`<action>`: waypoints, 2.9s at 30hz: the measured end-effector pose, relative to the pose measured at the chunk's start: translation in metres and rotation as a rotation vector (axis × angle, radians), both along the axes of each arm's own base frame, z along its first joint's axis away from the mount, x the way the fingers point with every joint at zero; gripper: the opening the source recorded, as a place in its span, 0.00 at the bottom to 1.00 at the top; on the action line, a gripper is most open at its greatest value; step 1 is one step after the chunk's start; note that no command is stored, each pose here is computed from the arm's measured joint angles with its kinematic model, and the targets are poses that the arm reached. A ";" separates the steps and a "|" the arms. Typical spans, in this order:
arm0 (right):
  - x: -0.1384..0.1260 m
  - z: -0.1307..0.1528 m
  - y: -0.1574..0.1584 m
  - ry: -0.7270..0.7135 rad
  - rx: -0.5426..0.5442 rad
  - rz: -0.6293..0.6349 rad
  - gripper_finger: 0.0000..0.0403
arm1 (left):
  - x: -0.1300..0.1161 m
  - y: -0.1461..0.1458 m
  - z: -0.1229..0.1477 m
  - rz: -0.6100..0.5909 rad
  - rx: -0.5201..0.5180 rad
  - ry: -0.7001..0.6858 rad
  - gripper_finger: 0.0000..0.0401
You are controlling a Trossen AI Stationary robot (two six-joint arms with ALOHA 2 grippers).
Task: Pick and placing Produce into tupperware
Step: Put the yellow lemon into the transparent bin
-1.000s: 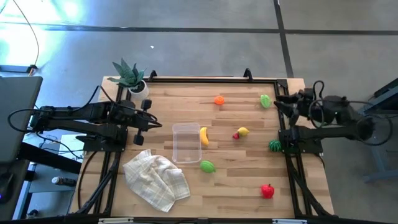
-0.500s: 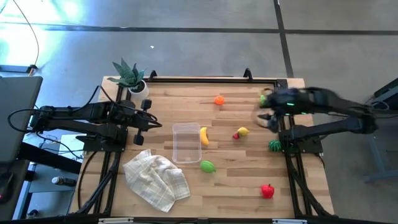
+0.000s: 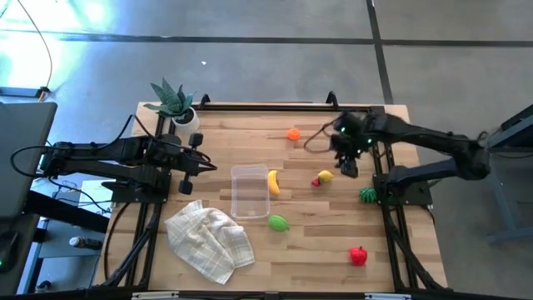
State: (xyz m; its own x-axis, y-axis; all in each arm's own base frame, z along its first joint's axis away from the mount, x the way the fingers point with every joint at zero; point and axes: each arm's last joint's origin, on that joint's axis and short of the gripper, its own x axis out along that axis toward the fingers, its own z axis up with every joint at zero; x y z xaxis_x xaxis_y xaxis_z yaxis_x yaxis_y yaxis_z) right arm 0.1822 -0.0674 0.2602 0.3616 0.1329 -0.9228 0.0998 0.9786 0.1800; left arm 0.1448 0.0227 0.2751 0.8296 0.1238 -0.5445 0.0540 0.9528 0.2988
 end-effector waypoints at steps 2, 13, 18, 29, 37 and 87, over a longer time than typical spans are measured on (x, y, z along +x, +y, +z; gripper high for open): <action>0.005 -0.015 0.005 0.036 0.014 0.035 0.42 | 0.000 0.000 0.000 0.000 0.000 0.000 0.01; 0.027 -0.058 0.014 0.183 -0.127 0.115 0.44 | 0.000 0.000 0.000 0.000 0.000 0.000 0.01; 0.034 -0.073 0.010 0.255 -0.166 0.080 0.49 | 0.000 0.000 0.000 0.000 0.000 0.000 0.01; 0.046 -0.091 0.007 0.280 -0.149 0.118 0.63 | 0.000 0.000 0.000 0.000 0.000 0.000 0.01; 0.053 -0.097 0.007 0.245 -0.108 0.147 0.64 | 0.000 0.000 0.000 0.000 0.000 0.000 0.01; 0.062 -0.120 0.006 0.296 -0.054 0.159 0.51 | 0.000 0.000 0.000 0.000 0.000 0.000 0.01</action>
